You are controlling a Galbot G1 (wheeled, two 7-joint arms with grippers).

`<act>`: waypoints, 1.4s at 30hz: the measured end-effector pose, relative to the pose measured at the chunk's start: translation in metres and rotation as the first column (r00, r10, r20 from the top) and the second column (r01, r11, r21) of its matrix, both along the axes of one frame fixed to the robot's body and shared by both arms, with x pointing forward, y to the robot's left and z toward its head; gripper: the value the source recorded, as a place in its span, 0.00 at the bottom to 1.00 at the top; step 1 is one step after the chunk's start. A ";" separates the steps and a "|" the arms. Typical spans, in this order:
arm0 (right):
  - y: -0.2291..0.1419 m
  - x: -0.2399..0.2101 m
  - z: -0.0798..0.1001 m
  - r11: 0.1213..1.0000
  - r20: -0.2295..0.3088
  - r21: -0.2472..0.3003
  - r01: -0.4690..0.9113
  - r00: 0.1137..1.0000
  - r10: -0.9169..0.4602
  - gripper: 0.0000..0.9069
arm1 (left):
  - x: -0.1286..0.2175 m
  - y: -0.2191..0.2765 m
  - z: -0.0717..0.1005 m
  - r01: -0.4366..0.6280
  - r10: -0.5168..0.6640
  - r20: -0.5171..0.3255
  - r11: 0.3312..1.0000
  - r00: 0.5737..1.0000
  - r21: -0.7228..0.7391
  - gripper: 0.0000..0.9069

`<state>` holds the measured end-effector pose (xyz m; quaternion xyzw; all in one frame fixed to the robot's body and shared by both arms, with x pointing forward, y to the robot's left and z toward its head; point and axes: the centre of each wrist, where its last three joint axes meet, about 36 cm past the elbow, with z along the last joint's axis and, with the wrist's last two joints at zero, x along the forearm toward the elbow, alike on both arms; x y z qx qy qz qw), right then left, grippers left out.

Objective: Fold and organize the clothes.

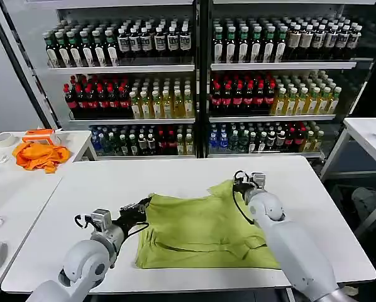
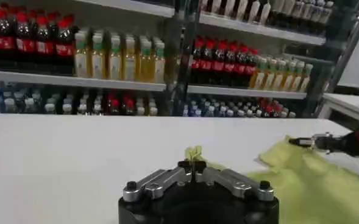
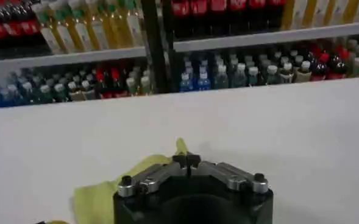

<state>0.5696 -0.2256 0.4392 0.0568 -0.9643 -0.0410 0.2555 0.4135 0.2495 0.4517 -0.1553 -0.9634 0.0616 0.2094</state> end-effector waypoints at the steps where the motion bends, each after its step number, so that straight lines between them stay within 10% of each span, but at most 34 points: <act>1: -0.001 -0.003 0.003 1.000 0.008 0.003 -0.001 1.000 0.001 0.00 | -0.001 0.001 0.000 -0.002 0.002 0.000 1.000 1.000 -0.002 0.01; 20: -0.041 -0.119 0.038 0.999 0.120 0.011 -0.032 0.992 0.031 0.00 | -0.033 0.012 0.003 -0.012 0.011 -0.022 0.999 1.000 -0.030 0.01; 42: -0.052 -0.220 0.023 1.000 0.013 0.018 0.025 1.000 -0.025 0.00 | -0.075 0.019 -0.020 0.011 -0.004 -0.099 0.997 0.995 0.073 0.01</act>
